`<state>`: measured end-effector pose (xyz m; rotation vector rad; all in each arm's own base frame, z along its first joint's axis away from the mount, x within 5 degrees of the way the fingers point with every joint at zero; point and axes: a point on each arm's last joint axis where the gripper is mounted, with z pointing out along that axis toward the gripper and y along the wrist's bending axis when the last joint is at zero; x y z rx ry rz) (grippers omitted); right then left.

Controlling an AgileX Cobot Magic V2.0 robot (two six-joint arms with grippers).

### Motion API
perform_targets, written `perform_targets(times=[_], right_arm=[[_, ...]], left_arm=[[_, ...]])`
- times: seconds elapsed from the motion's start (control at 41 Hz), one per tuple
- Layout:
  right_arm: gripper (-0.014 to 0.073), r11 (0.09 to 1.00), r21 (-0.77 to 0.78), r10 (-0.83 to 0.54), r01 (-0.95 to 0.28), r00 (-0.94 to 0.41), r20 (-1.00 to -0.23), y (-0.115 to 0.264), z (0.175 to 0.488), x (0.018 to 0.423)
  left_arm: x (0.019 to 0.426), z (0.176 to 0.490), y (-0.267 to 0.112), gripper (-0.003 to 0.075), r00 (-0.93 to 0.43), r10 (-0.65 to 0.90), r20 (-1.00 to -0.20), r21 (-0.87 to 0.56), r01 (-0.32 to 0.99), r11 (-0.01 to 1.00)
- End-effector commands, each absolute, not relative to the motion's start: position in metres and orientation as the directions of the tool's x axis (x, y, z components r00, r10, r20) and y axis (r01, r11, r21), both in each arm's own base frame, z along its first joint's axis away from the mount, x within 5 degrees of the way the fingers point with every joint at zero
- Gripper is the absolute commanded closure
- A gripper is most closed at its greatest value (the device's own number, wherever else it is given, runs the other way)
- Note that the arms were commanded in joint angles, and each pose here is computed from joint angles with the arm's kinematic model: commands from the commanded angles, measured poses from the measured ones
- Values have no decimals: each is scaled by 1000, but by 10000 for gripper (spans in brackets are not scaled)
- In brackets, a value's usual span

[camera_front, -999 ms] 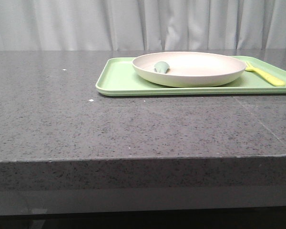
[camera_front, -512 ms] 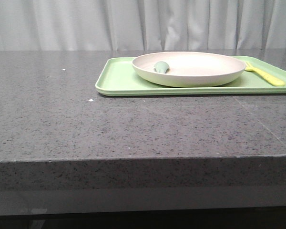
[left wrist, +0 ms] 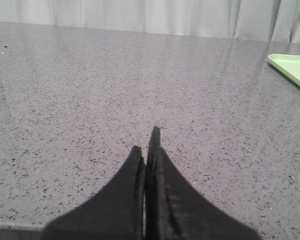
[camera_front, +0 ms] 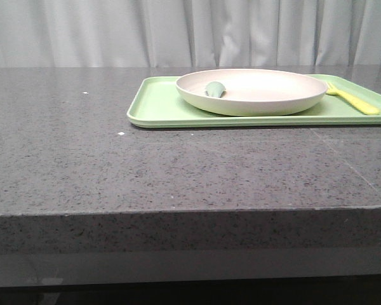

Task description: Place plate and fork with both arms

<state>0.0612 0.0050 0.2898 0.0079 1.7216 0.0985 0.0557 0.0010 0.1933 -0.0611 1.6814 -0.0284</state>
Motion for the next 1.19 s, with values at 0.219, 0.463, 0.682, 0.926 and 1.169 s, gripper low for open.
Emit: perform_targets(times=[0.219, 0.463, 0.682, 0.926, 1.169], right_arm=[[657, 998, 7, 5, -64, -36, -999, 4, 298, 62], [657, 998, 31, 32, -62, 5, -999, 4, 240, 63], [657, 994, 85, 85, -62, -7, -996, 4, 199, 57], [657, 994, 87, 84, -67, -53, -995, 5, 194, 55], [657, 994, 87, 84, -67, -53, -995, 5, 194, 55]], left_arm=[[55, 201, 1, 738, -6, -52, -999, -52, -20, 998], [55, 201, 1, 738, -6, -52, -999, -52, -20, 998], [55, 201, 1, 738, -6, -52, -999, -52, -20, 998], [55, 201, 1, 738, -6, -52, -999, -52, -20, 998], [55, 201, 1, 738, -6, -52, -999, -52, -20, 998]])
